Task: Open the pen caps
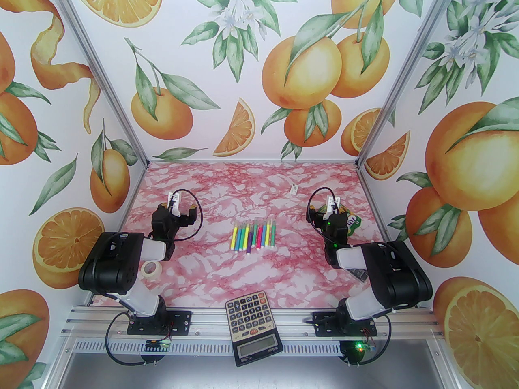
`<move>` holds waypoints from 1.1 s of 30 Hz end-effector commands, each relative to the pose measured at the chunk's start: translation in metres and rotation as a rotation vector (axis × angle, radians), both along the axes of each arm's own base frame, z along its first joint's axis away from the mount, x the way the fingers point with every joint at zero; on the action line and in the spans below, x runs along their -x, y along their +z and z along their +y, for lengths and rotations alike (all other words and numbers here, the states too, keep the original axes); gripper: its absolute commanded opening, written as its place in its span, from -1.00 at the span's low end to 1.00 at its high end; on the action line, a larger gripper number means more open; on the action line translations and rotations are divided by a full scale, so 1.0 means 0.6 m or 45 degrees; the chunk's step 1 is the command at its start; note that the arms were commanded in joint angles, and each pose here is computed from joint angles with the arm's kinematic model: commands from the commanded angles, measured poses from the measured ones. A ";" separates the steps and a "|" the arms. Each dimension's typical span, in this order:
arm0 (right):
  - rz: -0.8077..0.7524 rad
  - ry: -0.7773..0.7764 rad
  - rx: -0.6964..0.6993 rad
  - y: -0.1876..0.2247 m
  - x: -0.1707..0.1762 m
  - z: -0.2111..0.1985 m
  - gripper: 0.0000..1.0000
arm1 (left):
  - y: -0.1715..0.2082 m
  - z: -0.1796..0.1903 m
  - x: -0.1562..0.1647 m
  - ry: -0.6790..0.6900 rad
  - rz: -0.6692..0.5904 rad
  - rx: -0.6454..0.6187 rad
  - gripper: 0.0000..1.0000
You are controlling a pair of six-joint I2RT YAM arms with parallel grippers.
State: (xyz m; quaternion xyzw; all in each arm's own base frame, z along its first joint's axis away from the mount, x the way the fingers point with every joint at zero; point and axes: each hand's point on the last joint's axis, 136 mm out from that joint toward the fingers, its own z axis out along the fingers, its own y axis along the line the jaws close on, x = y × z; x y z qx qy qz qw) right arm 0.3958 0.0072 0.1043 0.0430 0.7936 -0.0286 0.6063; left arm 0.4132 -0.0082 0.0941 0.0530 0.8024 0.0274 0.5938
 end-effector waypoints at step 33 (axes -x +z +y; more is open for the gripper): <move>0.194 -0.046 0.102 0.096 0.019 0.043 0.98 | 0.133 -0.044 0.010 0.049 0.123 0.000 1.00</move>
